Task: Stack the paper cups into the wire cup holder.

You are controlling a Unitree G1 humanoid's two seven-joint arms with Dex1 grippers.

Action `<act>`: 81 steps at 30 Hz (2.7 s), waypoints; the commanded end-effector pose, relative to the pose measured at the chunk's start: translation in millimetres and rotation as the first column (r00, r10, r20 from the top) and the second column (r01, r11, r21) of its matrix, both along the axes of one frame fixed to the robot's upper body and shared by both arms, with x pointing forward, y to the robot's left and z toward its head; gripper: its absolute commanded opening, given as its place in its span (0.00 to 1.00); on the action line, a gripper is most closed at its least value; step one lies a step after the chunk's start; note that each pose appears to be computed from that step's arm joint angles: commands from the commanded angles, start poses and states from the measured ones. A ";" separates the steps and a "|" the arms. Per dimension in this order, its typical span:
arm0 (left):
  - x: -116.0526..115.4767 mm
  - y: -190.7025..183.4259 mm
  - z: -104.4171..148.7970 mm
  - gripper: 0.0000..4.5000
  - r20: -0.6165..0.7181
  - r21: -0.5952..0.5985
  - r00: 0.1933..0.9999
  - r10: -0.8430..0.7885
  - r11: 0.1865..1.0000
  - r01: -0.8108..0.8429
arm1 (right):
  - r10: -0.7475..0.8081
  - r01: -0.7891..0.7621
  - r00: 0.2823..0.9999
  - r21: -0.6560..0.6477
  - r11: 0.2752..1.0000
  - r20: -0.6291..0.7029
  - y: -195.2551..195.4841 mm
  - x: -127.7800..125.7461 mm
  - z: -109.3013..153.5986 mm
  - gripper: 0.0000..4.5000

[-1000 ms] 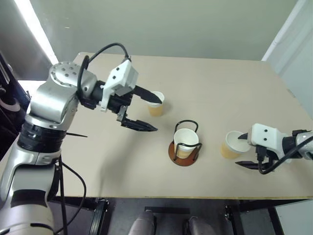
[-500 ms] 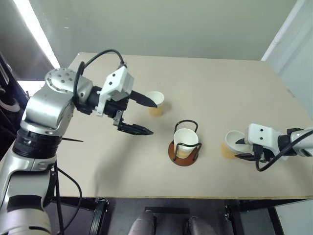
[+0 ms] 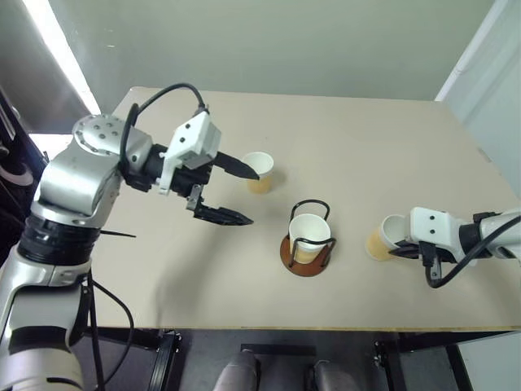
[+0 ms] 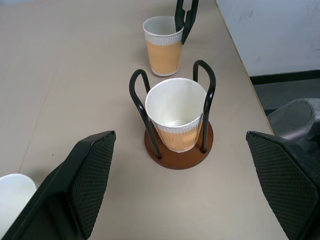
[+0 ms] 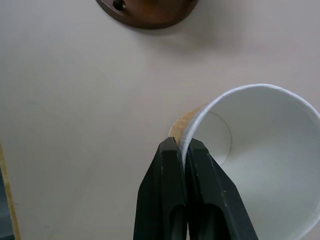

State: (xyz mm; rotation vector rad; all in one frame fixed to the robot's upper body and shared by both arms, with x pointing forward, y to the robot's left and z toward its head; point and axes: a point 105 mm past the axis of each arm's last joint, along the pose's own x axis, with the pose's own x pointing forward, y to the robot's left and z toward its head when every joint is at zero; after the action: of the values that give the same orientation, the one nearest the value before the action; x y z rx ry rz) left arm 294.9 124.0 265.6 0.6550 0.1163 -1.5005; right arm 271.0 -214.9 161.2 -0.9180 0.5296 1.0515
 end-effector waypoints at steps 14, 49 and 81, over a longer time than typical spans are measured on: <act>-2.8 24.2 -2.3 1.00 0.009 0.070 0.999 0.046 0.996 -0.046 | 0.253 -0.279 0.921 0.046 0.959 0.294 65.9 -22.2 132.4 0.00; 0.1 17.5 -0.8 1.00 0.026 0.090 1.000 -0.002 0.996 0.000 | 0.502 -0.507 0.848 -0.018 0.862 0.170 113.3 -32.4 95.5 0.00; 51.5 13.6 4.5 1.00 0.369 0.218 0.927 0.068 0.963 -0.157 | 0.214 -0.362 0.899 0.375 0.854 0.381 113.6 -8.5 180.2 0.81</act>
State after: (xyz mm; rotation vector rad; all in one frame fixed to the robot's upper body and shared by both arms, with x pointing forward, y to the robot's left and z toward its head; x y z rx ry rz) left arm 340.1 138.4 263.7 1.0094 0.0926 -1.2894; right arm 270.5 -96.6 327.0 -0.7679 -0.0901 1.2177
